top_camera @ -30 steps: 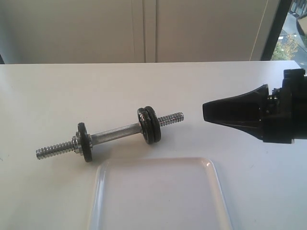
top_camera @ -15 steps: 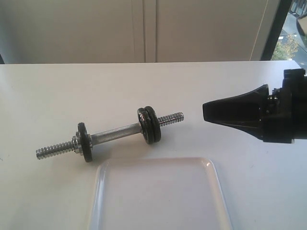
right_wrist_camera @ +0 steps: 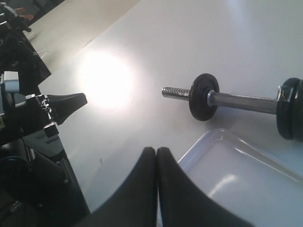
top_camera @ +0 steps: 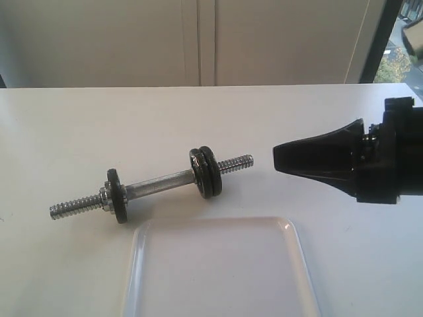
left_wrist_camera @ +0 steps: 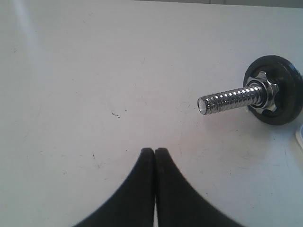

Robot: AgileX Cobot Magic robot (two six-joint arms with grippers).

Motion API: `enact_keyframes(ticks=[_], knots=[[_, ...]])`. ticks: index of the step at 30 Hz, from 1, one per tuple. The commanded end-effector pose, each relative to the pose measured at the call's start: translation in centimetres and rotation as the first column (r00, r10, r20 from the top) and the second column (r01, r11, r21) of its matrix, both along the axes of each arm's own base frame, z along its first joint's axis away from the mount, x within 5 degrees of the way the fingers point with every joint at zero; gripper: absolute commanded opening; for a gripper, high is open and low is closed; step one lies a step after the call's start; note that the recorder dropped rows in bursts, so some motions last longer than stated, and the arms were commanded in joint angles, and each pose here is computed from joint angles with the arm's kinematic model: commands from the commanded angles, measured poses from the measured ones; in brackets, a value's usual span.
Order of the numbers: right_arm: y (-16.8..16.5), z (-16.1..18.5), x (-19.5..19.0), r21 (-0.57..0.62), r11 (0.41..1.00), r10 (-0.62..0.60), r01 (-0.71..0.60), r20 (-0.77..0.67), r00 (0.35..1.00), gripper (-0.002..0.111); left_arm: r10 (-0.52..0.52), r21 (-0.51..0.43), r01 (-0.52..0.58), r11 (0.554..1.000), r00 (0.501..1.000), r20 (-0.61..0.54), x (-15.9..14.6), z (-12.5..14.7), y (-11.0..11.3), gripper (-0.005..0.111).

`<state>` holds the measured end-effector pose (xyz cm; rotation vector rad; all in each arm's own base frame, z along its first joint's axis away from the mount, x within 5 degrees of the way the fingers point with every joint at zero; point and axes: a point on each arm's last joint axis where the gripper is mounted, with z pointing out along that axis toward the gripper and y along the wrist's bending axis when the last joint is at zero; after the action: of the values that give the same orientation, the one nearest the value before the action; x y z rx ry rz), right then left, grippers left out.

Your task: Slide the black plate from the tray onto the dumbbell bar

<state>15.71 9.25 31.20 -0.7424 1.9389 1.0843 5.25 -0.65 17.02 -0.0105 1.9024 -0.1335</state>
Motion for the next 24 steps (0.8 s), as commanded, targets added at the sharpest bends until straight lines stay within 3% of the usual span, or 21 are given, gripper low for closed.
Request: enact_keyframes(ticks=[1,5,10,16,21,24], knots=[[0.4,0.0,-0.3,-0.004,1.000,0.024,-0.024,0.002,1.000,0.000,0.000,-0.007,0.000,1.000,1.000,-0.001,0.0,-0.1,0.0,0.000],[0.3,-0.1,-0.2,-0.007,1.000,0.011,-0.011,0.006,1.000,0.000,0.000,-0.007,0.000,1.000,1.000,-0.001,0.0,-0.1,0.0,0.000],[-0.2,1.5,-1.1,-0.009,0.993,-0.113,0.116,0.147,0.983,0.000,0.000,-0.007,0.000,1.000,1.000,-0.001,0.0,-0.1,0.0,0.000],[-2.3,6.3,-7.7,0.139,0.954,-0.300,0.267,0.490,0.819,0.000,0.000,-0.007,0.000,1.000,1.000,-0.001,0.0,-0.1,0.0,0.000],[-3.3,7.7,-12.7,0.239,0.940,-0.342,0.245,0.610,0.715,0.000,0.000,-0.007,0.000,1.000,1.000,-0.001,0.0,-0.1,0.0,0.000],[-3.5,7.8,-14.1,0.286,0.930,-0.363,0.233,0.599,0.714,0.000,0.000,-0.007,0.000,1.000,1.000,-0.001,0.0,-0.1,0.0,0.000]])
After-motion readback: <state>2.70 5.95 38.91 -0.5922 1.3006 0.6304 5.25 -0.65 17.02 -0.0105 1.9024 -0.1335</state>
